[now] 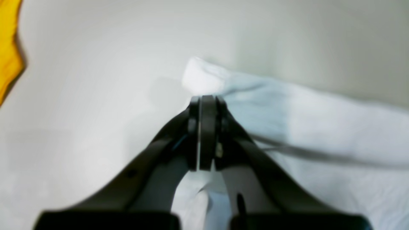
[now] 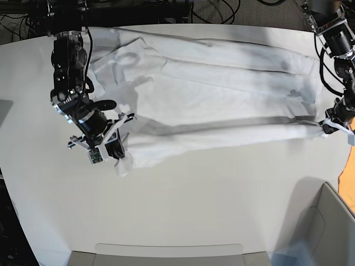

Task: Fold the T-shirt properly
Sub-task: 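Fold the hem with both grippers up over toward the folded collar edge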

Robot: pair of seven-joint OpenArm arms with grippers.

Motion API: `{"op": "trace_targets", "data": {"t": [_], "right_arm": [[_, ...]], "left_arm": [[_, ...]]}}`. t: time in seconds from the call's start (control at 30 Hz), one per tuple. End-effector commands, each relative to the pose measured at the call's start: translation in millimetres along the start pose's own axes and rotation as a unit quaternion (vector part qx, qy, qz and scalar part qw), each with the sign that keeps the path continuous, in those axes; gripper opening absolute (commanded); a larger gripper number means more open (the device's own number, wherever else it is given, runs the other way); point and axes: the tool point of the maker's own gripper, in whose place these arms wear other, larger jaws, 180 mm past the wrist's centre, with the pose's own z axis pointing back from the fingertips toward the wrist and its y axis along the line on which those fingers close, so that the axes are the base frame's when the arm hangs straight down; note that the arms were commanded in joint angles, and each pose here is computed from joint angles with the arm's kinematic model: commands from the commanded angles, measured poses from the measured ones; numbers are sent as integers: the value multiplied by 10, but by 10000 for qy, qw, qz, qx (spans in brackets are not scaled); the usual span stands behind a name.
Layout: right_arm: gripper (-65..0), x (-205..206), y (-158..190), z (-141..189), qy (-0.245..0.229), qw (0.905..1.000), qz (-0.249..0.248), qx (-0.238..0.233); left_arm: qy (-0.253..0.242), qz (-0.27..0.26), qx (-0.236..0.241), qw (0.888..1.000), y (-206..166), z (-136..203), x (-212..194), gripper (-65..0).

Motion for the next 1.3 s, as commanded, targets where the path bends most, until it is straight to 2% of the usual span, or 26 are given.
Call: {"op": "trace_targets", "data": {"t": [0.0, 0.33, 0.57, 0.67, 0.93, 1.13, 1.27], "right_arm": [[-650, 205, 6, 83, -372, 9993, 57, 2], [-650, 32, 124, 615, -375, 9992, 19, -161], [-650, -212, 59, 889, -227, 9976, -659, -45], [-650, -320, 56, 1005, -101, 9962, -856, 144], [-650, -654, 108, 1214, 374, 9936, -1041, 212], [-650, -822, 211, 1405, 319, 9918, -1215, 234], [-650, -933, 260, 1496, 449, 9906, -1262, 262]], "left_arm": [[-356, -166, 1, 9992, 0, 108, 276, -650], [-194, -547, 188, 9981, 69, 328, 33, -650], [-270, -621, 346, 9971, 119, 564, -115, -650], [-73, -650, 383, 9971, 89, 646, -216, -650], [88, -822, 336, 9960, -45, 721, -333, -650], [124, -849, 514, 9950, 67, 860, -398, -650], [207, -850, 535, 9947, 92, 874, -480, -650]]}}
